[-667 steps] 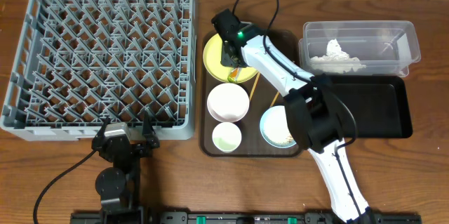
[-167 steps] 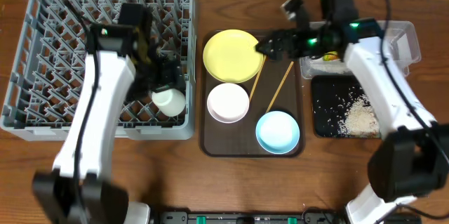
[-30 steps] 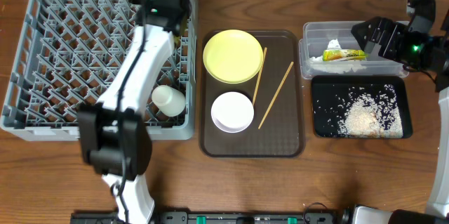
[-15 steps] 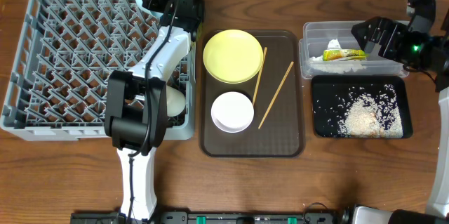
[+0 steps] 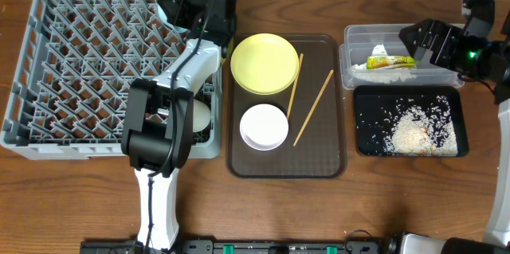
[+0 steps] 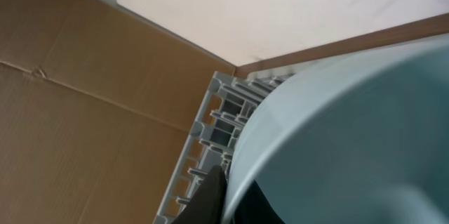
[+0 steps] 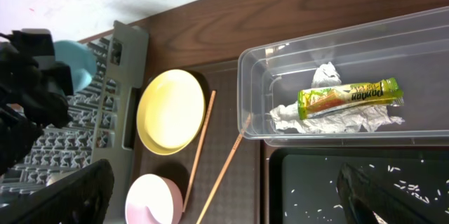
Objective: Sort waste into correct bins and load items into the dishwasher
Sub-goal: 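Place the light-blue bowl upright in the dish rack with the left gripper, then reach the left gripper to the white bowl on the tray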
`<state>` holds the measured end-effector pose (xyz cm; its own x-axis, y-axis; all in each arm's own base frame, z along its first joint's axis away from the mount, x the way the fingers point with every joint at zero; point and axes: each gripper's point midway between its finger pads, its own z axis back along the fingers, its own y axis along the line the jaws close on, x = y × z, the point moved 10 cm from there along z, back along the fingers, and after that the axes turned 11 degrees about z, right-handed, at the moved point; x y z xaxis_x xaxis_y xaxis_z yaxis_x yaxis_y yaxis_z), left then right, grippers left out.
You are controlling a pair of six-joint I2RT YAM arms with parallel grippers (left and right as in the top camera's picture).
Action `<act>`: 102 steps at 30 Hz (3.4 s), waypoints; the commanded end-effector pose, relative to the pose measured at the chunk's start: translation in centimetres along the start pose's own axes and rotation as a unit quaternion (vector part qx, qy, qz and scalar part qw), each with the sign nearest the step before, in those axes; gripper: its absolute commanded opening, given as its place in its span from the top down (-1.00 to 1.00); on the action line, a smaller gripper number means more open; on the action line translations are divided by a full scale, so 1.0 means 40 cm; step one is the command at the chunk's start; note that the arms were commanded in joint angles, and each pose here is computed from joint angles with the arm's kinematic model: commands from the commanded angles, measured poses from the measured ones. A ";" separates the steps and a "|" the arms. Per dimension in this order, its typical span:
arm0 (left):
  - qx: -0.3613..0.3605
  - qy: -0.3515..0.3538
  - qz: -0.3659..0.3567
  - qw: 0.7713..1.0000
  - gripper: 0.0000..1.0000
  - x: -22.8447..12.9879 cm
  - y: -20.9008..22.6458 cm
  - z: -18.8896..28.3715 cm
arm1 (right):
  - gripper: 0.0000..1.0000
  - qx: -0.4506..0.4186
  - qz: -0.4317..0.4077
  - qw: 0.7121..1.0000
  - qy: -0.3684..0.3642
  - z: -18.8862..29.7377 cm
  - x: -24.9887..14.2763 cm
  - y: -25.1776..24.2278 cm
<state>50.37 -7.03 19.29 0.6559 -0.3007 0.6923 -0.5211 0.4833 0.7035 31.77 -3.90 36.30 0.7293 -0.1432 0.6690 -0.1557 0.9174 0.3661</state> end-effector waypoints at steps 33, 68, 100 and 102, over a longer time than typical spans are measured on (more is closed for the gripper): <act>0.005 -0.016 -0.020 1.000 -0.30 -0.014 -0.051 0.134 | -0.99 0.000 -0.002 1.000 -0.003 0.004 0.005 0.002; -0.641 0.270 0.056 0.717 -0.36 -0.069 0.278 0.521 | -0.98 0.000 -0.002 1.000 -0.003 0.004 0.005 0.002; -0.518 0.487 -0.020 0.702 -0.08 -0.407 0.013 0.476 | -0.99 0.000 -0.002 1.000 -0.003 0.004 0.005 0.002; -0.517 0.488 -0.018 0.703 -0.08 -0.407 0.013 0.471 | -0.99 0.000 -0.002 1.000 -0.003 0.004 0.005 0.002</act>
<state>29.09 -17.46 11.02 0.9804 0.1751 -0.0900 -0.1815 0.9810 -0.0688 31.77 -3.91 36.29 0.7296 -0.1433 0.6687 -0.1553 0.9175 0.3660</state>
